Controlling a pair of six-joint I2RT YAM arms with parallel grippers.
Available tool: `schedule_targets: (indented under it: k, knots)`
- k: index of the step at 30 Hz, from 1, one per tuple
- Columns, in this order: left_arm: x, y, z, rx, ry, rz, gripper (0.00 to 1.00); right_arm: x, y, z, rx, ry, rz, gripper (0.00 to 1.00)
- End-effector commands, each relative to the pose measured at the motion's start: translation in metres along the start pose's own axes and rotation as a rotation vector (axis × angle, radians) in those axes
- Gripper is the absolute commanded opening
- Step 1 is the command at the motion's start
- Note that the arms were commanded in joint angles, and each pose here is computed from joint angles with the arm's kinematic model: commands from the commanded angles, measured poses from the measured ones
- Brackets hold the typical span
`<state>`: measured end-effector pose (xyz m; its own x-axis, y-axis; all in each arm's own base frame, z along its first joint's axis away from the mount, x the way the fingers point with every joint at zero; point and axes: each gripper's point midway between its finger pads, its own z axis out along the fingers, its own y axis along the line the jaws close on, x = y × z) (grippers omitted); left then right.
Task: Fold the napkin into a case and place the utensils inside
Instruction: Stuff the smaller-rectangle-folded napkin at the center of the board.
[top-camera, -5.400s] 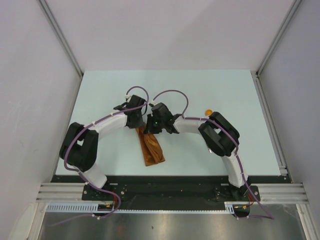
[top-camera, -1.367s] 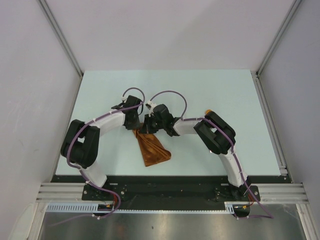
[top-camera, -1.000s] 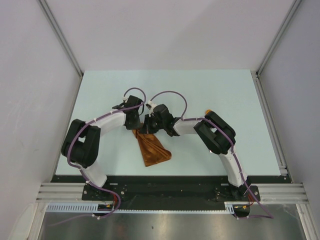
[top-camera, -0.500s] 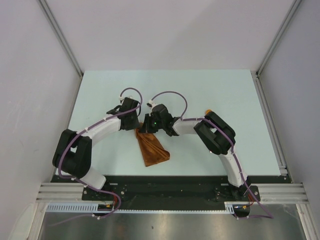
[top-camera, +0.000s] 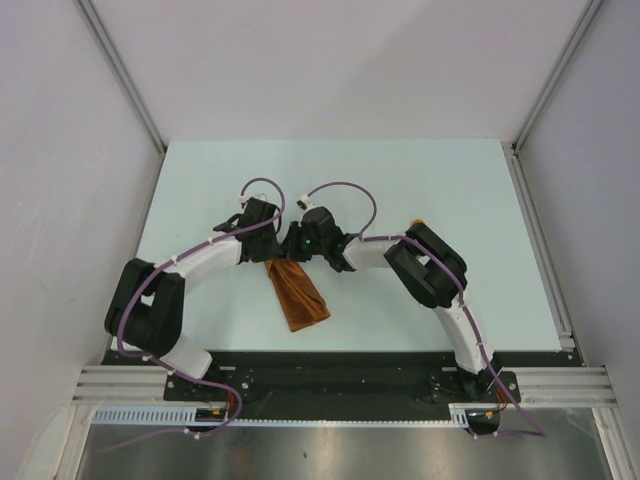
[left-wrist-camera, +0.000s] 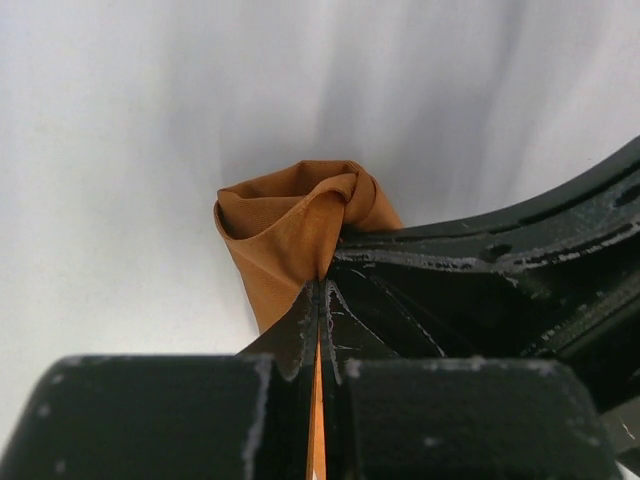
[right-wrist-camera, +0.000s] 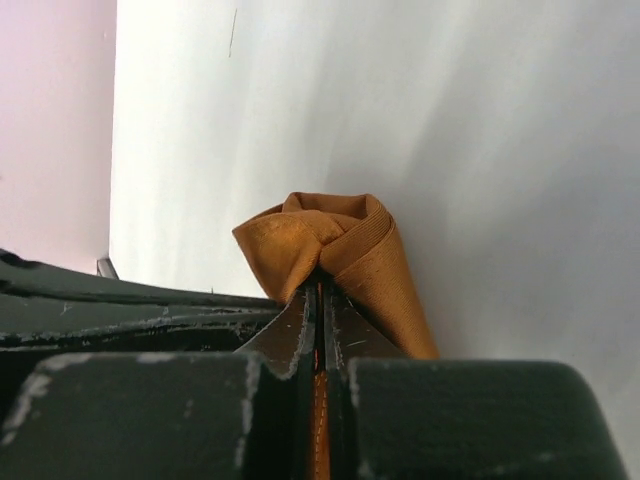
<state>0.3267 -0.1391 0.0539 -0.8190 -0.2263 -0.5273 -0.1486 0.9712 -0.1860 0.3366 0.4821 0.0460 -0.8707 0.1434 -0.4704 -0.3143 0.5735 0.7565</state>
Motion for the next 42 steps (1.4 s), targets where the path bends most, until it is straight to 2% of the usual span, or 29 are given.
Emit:
schedule_targets:
  k: [1, 4, 10, 14, 20, 21, 24, 29, 30, 31, 33, 36, 42]
  knots:
    - [-0.002, -0.010, -0.003, 0.045, -0.012, -0.010, 0.00, -0.033, 0.023, 0.015, -0.056, -0.125, -0.030, 0.00]
    - [-0.003, -0.009, 0.000, 0.034, -0.010, -0.006, 0.00, -0.027, 0.005, 0.016, -0.030, -0.135, -0.001, 0.00]
    - [-0.003, -0.008, 0.002, 0.025, -0.010, -0.021, 0.00, -0.019, 0.001, 0.027, 0.066, -0.186, -0.041, 0.00]
    - [-0.003, -0.007, 0.001, 0.025, -0.008, -0.025, 0.00, -0.028, 0.013, 0.013, -0.004, -0.273, 0.017, 0.00]
    - [-0.015, -0.004, -0.012, 0.007, -0.039, -0.027, 0.00, -0.015, -0.001, 0.026, 0.036, -0.199, 0.043, 0.00]
    - [-0.018, -0.001, -0.015, -0.005, -0.054, -0.028, 0.03, -0.011, -0.005, 0.029, 0.034, -0.187, 0.043, 0.00]
    - [-0.020, 0.012, -0.018, -0.036, -0.071, -0.056, 0.21, -0.005, 0.002, 0.030, -0.003, -0.158, 0.024, 0.00]
    - [-0.011, 0.026, -0.013, 0.005, -0.039, -0.149, 0.30, 0.002, 0.017, 0.025, -0.086, -0.069, 0.030, 0.05]
    - [-0.006, 0.026, -0.014, 0.017, -0.033, -0.150, 0.37, 0.003, 0.016, 0.023, -0.083, -0.061, 0.035, 0.07]
    - [-0.006, 0.027, -0.013, 0.018, -0.037, -0.154, 0.40, 0.003, 0.019, 0.019, -0.095, -0.046, 0.034, 0.16]
    - [0.001, 0.029, -0.010, 0.020, -0.026, -0.164, 0.45, 0.005, 0.020, 0.015, -0.113, -0.024, 0.040, 0.21]
    - [0.011, 0.031, -0.006, 0.024, -0.013, -0.197, 0.47, 0.004, 0.024, 0.009, -0.141, -0.017, 0.064, 0.26]
    - [0.013, 0.029, -0.015, 0.093, -0.084, -0.295, 0.48, 0.004, 0.035, 0.002, -0.188, 0.003, 0.087, 0.34]
